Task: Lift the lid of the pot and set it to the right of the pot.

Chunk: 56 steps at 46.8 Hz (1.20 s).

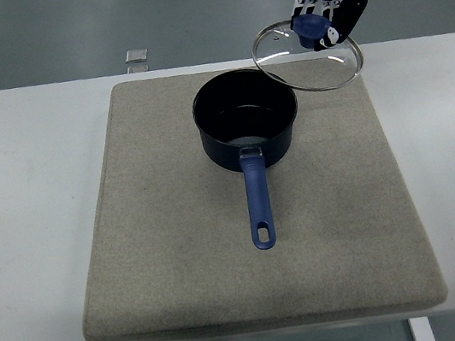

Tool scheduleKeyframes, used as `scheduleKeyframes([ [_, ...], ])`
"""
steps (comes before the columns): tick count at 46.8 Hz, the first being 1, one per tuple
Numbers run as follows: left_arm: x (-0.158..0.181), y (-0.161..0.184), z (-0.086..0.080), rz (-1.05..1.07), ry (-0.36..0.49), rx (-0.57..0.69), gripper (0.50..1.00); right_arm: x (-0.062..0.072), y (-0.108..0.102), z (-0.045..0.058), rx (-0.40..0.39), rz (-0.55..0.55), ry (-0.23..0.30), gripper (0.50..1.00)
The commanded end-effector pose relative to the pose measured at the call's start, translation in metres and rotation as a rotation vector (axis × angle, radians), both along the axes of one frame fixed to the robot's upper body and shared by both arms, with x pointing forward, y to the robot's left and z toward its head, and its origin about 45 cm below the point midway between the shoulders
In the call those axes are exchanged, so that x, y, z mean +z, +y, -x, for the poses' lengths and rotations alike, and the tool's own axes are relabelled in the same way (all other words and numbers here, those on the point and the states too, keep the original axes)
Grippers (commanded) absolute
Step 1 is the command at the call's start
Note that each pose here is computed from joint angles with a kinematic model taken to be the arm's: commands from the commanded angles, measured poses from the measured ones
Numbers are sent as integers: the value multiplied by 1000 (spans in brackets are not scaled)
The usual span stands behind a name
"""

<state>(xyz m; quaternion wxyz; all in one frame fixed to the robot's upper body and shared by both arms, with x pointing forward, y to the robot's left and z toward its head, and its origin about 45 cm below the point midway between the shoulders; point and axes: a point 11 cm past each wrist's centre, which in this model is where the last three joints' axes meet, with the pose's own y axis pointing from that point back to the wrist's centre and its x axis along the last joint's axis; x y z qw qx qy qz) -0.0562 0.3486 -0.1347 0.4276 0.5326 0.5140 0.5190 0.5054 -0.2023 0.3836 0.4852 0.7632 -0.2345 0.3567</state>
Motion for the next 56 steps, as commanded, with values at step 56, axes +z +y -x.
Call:
scheduleKeyframes([
  [56, 0, 0, 0, 0, 0, 0, 1000, -117, -40, 17, -102, 8, 51, 533],
])
